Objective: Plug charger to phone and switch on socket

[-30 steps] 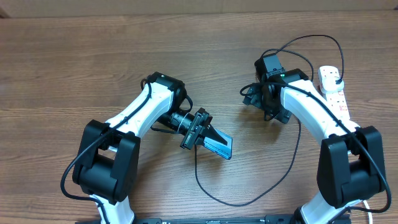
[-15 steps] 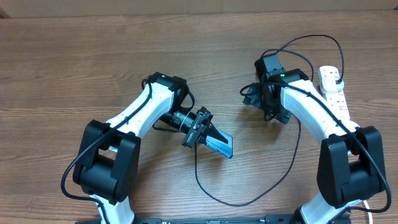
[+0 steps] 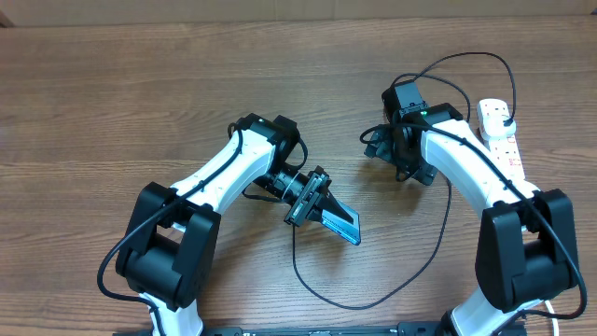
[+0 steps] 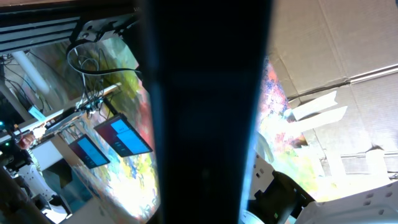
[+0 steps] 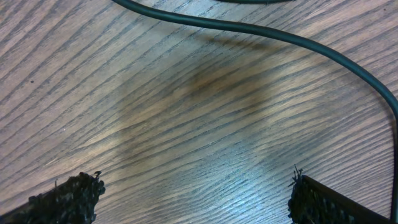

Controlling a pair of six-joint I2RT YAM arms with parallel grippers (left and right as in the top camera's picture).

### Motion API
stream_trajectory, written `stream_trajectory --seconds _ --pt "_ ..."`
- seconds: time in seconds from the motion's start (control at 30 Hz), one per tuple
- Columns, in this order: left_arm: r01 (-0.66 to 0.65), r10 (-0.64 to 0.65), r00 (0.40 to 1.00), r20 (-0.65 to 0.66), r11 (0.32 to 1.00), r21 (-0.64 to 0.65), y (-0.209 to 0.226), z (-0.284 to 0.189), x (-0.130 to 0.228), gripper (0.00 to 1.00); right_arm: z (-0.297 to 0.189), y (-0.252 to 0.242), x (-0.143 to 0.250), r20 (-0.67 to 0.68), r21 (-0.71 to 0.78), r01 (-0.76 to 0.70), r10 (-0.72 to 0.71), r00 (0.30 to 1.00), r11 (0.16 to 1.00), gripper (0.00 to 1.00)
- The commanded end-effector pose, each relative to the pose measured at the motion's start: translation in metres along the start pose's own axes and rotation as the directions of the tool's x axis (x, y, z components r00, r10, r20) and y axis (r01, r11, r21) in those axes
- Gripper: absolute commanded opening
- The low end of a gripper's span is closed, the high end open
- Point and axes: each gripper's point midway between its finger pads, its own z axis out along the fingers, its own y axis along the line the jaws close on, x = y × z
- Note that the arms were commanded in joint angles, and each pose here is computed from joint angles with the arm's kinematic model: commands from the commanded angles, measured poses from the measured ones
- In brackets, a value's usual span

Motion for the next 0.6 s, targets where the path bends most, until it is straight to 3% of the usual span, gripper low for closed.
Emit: stream_trajectory --seconds 0.0,0.4,0.57 --pt "-0.045 0.045 0.999 -0.014 0.999 0.022 -0.009 0.000 0.015 0.04 -0.011 0.002 -0.005 0.027 -0.026 -0.010 0.011 1.000 1.000 1.00" --pt "-0.102 0.101 0.994 -0.029 0.995 -0.004 -0.008 0.013 0.016 0.04 -0.011 0.002 -0.005 0.027 -0.026 -0.010 0.011 1.000 1.000 1.00" --pt "-0.198 0.198 0.980 -0.016 0.980 0.009 -0.016 0.013 0.010 0.04 -0.011 0.002 -0.005 0.027 -0.026 -0.010 0.011 1.000 1.000 1.00"
